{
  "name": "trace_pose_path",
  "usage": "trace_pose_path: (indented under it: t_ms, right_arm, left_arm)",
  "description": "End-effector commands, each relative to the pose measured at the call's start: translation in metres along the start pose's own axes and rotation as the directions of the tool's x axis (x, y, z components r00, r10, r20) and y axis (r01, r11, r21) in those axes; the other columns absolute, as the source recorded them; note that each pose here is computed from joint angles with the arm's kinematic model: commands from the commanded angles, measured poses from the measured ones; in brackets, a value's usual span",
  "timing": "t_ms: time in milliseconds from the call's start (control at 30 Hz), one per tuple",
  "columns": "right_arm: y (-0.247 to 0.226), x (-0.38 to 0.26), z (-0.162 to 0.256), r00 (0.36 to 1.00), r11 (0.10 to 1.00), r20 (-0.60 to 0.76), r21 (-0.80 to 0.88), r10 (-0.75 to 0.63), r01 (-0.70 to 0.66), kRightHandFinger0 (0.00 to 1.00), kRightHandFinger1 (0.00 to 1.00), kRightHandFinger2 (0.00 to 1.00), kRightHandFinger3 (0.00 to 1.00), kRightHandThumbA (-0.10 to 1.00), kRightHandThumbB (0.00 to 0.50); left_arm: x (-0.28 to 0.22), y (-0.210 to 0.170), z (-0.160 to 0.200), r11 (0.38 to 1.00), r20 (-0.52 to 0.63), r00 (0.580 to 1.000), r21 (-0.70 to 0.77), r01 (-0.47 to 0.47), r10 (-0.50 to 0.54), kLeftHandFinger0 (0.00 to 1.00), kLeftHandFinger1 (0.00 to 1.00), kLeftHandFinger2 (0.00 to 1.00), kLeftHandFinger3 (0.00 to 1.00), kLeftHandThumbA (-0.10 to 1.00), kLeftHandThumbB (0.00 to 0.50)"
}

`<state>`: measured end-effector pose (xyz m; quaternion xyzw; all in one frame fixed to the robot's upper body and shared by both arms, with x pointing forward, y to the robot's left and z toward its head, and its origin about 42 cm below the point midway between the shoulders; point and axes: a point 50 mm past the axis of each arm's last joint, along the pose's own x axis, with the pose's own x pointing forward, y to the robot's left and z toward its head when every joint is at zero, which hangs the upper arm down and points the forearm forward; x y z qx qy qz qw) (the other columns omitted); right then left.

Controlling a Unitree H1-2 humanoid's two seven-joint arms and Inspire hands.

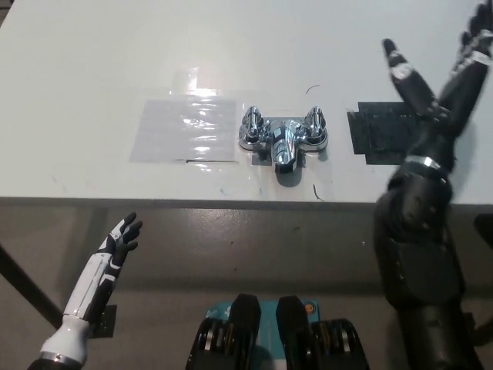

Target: The faucet is at the center of the desk and the robot turn off the faucet by turning the right faucet handle using the right hand

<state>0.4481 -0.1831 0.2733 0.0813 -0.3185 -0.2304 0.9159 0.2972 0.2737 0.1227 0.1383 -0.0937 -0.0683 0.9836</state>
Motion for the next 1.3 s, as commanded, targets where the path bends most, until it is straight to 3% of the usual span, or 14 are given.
trace_pose_path:
  t_ms: [0, 200, 333, 367, 533, 900, 1033, 1133, 1267]
  right_arm:
    - [-0.039, -0.031, 0.153, 0.85, 0.944, 0.446, 0.035, 0.28, -0.329, 1.0, 1.0, 1.0, 1.0, 1.0, 0.381]
    - [-0.073, -0.086, 0.135, 0.821, 0.887, 0.358, -0.05, 0.444, -0.458, 1.0, 1.0, 1.0, 1.0, 1.0, 0.369]
    - [-0.095, -0.118, 0.105, 0.836, 0.861, 0.21, -0.083, 0.507, -0.501, 1.0, 1.0, 1.0, 1.0, 1.0, 0.336]
    - [-0.102, -0.126, 0.093, 0.838, 0.856, 0.176, -0.083, 0.516, -0.51, 1.0, 1.0, 1.0, 1.0, 1.0, 0.299]
    - [-0.124, -0.155, 0.05, 0.847, 0.847, 0.051, -0.095, 0.529, -0.524, 1.0, 1.0, 1.0, 1.0, 1.0, 0.233]
    - [-0.138, -0.189, 0.005, 0.858, 0.864, -0.171, -0.058, 0.484, -0.499, 1.0, 1.0, 1.0, 1.0, 1.0, 0.215]
    - [-0.141, -0.19, -0.009, 0.851, 0.865, -0.219, -0.049, 0.478, -0.499, 1.0, 1.0, 1.0, 1.0, 1.0, 0.159]
    - [-0.141, -0.191, -0.024, 0.842, 0.87, -0.266, -0.027, 0.469, -0.493, 1.0, 1.0, 1.0, 1.0, 1.0, 0.177]
    - [-0.141, -0.192, -0.028, 0.839, 0.872, -0.279, -0.014, 0.467, -0.489, 1.0, 1.0, 1.0, 1.0, 1.0, 0.167]
  left_arm:
    - [0.0, 0.009, 0.009, 1.0, 0.061, 0.998, 0.017, 0.014, -0.015, 1.0, 1.0, 1.0, 1.0, 1.0, 0.393]
    - [0.001, 0.008, 0.01, 1.0, 0.06, 0.998, 0.016, 0.018, -0.019, 1.0, 1.0, 1.0, 1.0, 1.0, 0.391]
    - [-0.001, 0.006, 0.009, 1.0, 0.063, 0.998, 0.009, 0.024, -0.025, 1.0, 1.0, 1.0, 1.0, 1.0, 0.387]
    - [-0.001, 0.006, 0.009, 1.0, 0.066, 0.998, 0.009, 0.025, -0.026, 1.0, 1.0, 1.0, 1.0, 1.0, 0.386]
    - [0.0, 0.007, 0.011, 0.999, 0.068, 0.997, 0.026, 0.028, -0.029, 1.0, 1.0, 1.0, 1.0, 1.0, 0.387]
    - [0.002, 0.007, 0.01, 0.999, 0.067, 0.997, 0.026, 0.032, -0.034, 1.0, 1.0, 1.0, 1.0, 1.0, 0.413]
    - [0.002, 0.007, 0.01, 0.999, 0.065, 0.997, 0.021, 0.032, -0.033, 1.0, 1.0, 1.0, 1.0, 1.0, 0.405]
    - [0.002, 0.007, 0.009, 0.999, 0.063, 0.997, 0.013, 0.032, -0.032, 1.0, 1.0, 1.0, 1.0, 1.0, 0.41]
    - [0.003, 0.007, 0.009, 0.999, 0.062, 0.998, 0.013, 0.033, -0.034, 1.0, 1.0, 1.0, 1.0, 1.0, 0.408]
